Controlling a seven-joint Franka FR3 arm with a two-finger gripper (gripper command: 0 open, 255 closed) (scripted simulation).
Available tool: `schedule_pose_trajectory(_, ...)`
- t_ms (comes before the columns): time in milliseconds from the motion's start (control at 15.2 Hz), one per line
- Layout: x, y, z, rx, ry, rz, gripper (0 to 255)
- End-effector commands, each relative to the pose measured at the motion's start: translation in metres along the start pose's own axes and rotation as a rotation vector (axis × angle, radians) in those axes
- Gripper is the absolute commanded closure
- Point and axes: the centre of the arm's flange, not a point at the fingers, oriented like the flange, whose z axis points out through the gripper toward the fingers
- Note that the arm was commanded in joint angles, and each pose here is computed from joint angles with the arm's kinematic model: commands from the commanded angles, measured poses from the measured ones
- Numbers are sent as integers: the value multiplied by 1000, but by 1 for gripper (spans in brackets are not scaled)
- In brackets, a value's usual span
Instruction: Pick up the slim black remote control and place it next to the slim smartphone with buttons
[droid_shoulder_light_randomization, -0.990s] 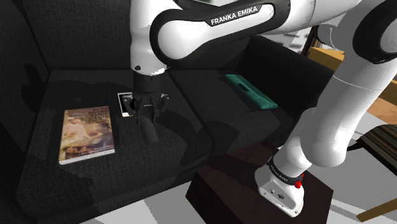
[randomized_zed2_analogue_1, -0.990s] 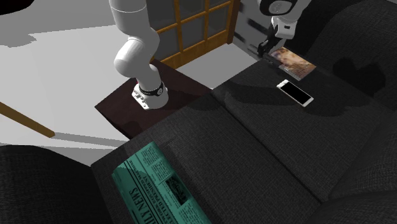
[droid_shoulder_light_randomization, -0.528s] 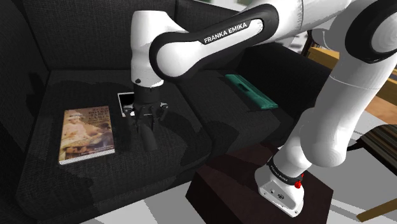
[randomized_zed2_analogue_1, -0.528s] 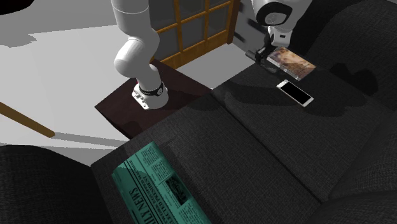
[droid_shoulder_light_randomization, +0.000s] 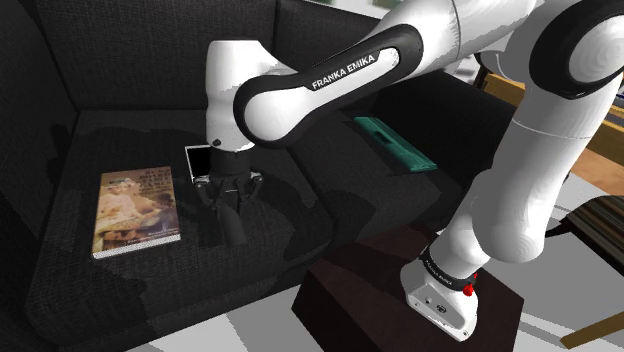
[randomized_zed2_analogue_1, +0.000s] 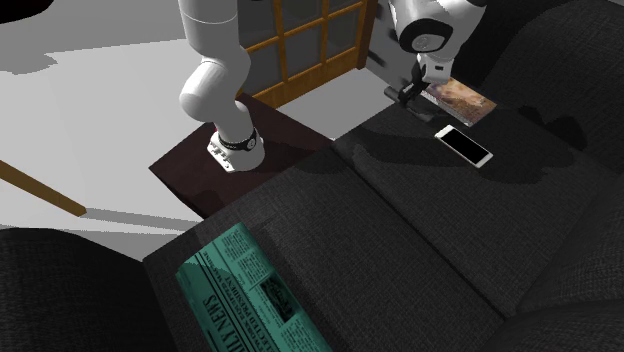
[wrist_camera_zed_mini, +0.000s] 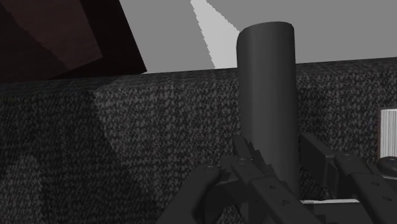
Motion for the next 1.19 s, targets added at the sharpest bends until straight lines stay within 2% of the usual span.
schedule_pose_trajectory(0, 0, 0, 0, 0, 0, 0, 255)
schedule_pose_trajectory(198, 0, 0, 0, 0, 0, 0, 255)
schedule_pose_trajectory(264, 0, 0, 0, 0, 0, 0, 0)
schedule_pose_trajectory(594, 0, 0, 0, 0, 0, 0, 0)
schedule_pose_trajectory(858, 0, 0, -50, 0, 0, 0, 0)
schedule_pose_trajectory(1122, 0, 0, -50, 0, 0, 0, 0)
